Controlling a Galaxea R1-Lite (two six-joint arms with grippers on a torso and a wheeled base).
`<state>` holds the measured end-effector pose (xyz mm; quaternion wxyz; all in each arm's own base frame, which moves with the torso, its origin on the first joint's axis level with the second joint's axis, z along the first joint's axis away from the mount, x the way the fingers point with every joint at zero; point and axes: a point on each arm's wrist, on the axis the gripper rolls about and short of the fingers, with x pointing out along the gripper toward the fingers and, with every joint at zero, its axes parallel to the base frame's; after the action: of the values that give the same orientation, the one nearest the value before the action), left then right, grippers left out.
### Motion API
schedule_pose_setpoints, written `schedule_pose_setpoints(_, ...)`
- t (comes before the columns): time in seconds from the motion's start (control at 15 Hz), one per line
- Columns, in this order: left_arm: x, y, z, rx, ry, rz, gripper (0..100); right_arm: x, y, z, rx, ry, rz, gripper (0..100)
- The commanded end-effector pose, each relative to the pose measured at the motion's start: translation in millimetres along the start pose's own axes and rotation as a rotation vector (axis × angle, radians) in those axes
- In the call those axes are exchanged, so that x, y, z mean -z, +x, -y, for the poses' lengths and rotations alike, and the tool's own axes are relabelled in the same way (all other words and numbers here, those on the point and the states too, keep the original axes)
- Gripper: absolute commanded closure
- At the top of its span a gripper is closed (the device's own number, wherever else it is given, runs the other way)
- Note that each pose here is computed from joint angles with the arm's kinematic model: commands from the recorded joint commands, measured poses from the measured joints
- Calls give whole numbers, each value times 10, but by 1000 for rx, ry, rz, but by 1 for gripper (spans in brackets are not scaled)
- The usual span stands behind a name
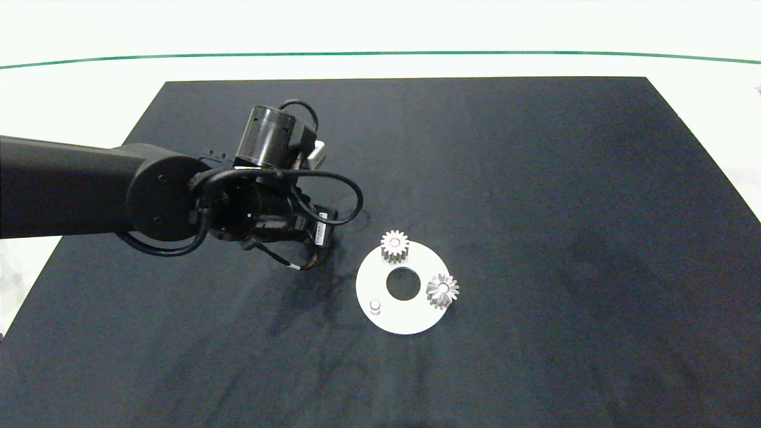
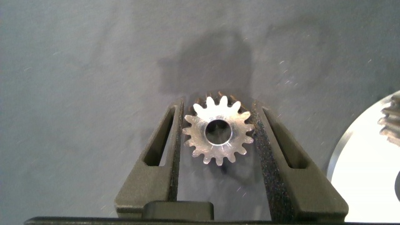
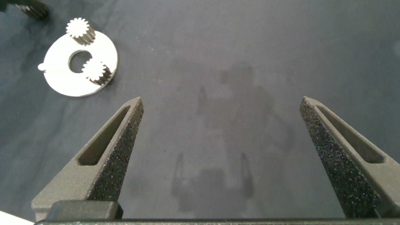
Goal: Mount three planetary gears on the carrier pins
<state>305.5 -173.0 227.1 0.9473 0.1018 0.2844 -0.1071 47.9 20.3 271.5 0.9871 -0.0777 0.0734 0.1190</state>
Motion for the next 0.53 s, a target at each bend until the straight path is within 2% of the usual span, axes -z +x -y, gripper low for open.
schedule_pose_setpoints(0.07, 90, -400, -91, 8, 0, 29, 84, 4, 3, -2, -2, -1, -2, 0)
schedule_pose_setpoints(0.2, 252, -659, -39, 47, 25, 29, 84, 4, -1, -1, -2, -1, 0, 0)
schedule_pose_setpoints(0.4, 478, -982, 154, 141, 94, 41, 84, 6, -13, 3, -2, 0, 3, 0)
schedule_pose_setpoints(0.53, 542, -1167, 409, 239, 169, 67, 84, 6, -13, 3, -2, 0, 3, 0)
